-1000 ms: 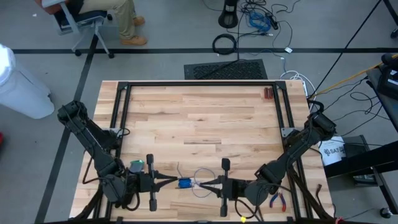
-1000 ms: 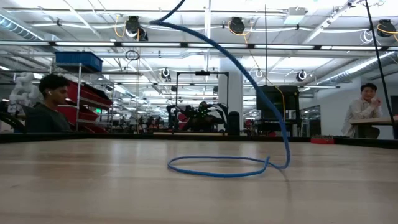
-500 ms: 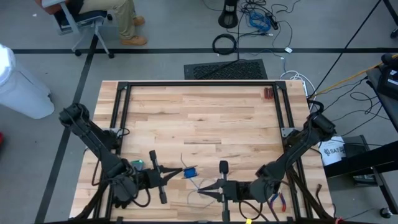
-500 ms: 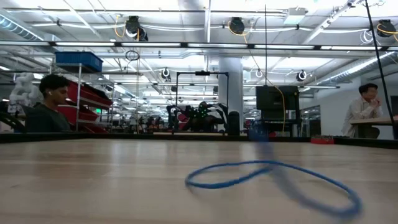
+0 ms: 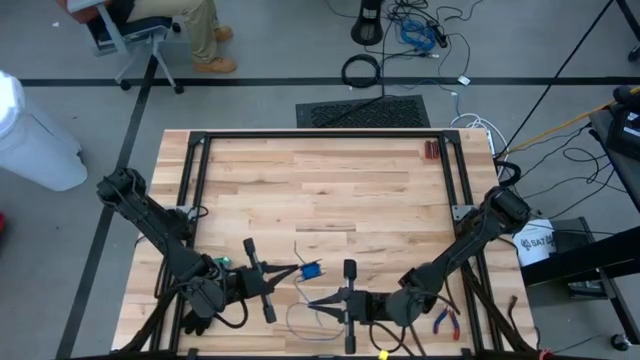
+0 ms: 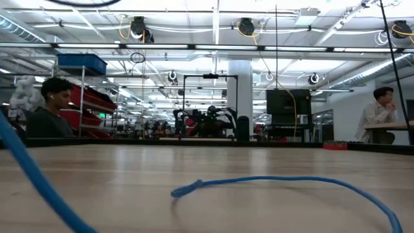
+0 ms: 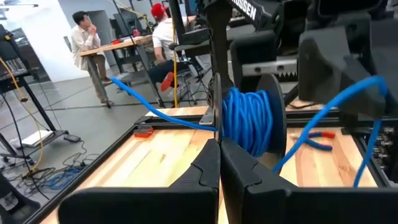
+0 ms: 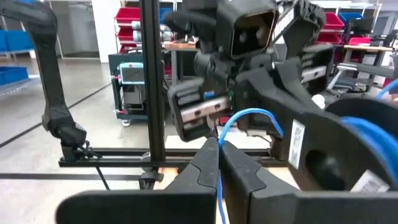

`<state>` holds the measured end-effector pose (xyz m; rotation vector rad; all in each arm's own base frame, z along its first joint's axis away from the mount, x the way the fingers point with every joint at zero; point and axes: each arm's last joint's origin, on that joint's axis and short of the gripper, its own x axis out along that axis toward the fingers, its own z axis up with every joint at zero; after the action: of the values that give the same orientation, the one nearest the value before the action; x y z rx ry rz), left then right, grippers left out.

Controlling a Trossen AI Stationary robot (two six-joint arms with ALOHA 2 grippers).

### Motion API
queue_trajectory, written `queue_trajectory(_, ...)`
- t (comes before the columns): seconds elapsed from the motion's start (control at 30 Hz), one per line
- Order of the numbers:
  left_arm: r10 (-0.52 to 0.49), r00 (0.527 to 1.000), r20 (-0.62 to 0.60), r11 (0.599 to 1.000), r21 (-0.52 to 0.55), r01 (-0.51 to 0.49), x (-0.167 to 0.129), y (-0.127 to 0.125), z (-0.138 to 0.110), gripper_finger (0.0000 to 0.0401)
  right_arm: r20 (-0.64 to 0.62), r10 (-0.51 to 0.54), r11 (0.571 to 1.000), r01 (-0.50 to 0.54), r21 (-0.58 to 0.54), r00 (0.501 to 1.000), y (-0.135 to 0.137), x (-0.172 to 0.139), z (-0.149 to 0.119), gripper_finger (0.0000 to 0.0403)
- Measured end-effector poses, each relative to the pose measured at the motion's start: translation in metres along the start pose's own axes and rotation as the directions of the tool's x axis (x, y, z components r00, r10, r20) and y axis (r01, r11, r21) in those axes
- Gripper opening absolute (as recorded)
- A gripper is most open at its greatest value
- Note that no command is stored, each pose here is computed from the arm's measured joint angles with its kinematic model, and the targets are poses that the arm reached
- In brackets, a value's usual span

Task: Coil cords
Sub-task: Uncoil the blue wire from the spool

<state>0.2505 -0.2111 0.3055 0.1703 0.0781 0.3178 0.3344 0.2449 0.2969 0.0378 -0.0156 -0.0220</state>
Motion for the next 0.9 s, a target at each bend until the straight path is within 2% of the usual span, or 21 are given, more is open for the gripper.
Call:
queue_trajectory(0.23,-0.012,1.000,0.010,1.000,0.024,0.012,-0.004,-0.002,0.002,0.0002,-0.069,0.001,0.999,-0.004,-0.037,0.998,-0.004,0.005,-0.012,0.0000)
queue_trajectory(0.57,-0.083,0.987,0.135,0.996,0.023,0.081,-0.033,-0.012,0.023,0.0002,-0.198,-0.030,0.993,0.007,-0.118,0.980,-0.010,0.006,-0.027,0.0000)
queue_trajectory(0.9,-0.108,0.979,0.173,0.994,0.031,0.104,-0.045,-0.014,0.030,0.0002,-0.261,-0.212,0.955,0.144,-0.258,0.942,-0.023,0.001,-0.030,0.0000)
